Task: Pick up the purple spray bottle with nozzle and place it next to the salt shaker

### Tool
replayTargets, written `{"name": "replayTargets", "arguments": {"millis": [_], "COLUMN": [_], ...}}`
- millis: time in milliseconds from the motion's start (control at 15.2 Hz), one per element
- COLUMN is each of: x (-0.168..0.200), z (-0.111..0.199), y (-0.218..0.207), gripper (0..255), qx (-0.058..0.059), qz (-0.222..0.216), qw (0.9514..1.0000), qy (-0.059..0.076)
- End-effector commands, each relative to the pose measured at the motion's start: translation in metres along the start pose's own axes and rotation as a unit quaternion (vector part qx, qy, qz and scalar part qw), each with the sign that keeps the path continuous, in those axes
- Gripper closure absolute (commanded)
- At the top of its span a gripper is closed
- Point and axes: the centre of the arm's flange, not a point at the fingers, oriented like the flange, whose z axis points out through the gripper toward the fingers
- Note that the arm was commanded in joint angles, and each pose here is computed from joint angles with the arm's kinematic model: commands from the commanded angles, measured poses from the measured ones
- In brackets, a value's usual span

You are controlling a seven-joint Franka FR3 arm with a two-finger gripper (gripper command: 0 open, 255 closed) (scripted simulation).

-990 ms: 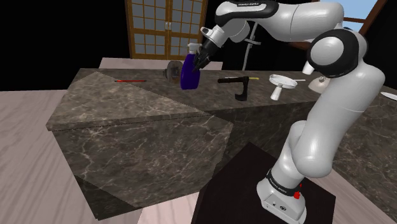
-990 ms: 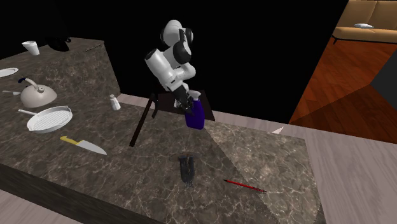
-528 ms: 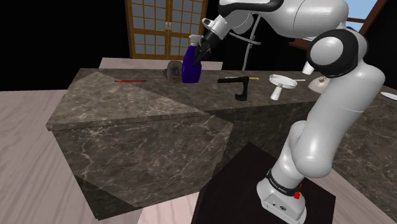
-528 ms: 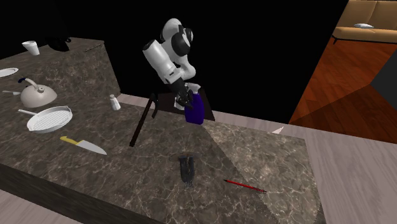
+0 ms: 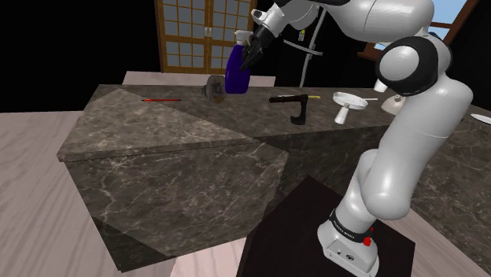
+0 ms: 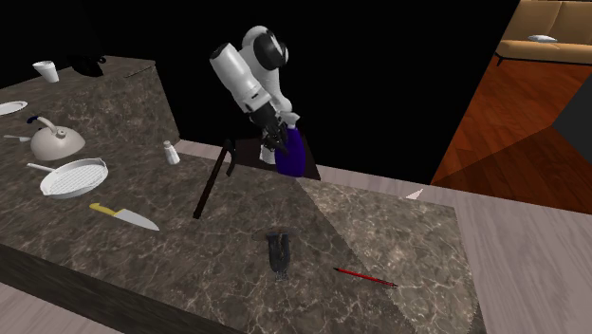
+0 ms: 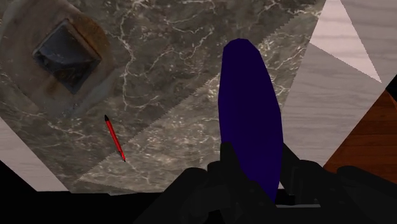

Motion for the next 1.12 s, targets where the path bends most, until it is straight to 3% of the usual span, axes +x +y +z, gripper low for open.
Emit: {"name": "replayTargets", "arguments": {"millis": [0, 396, 1056], "x": [0.005, 0.022, -0.086], "z": [-0.009, -0.036, -0.105], "y": [-0.001, -0.001, -0.034], "gripper": [255, 255, 255], "qx": [0.000, 0.000, 0.000], "qz": [0.000, 0.000, 0.000], "qw": [1.0000, 1.0000, 1.0000], "qy": [0.000, 0.000, 0.000]}}
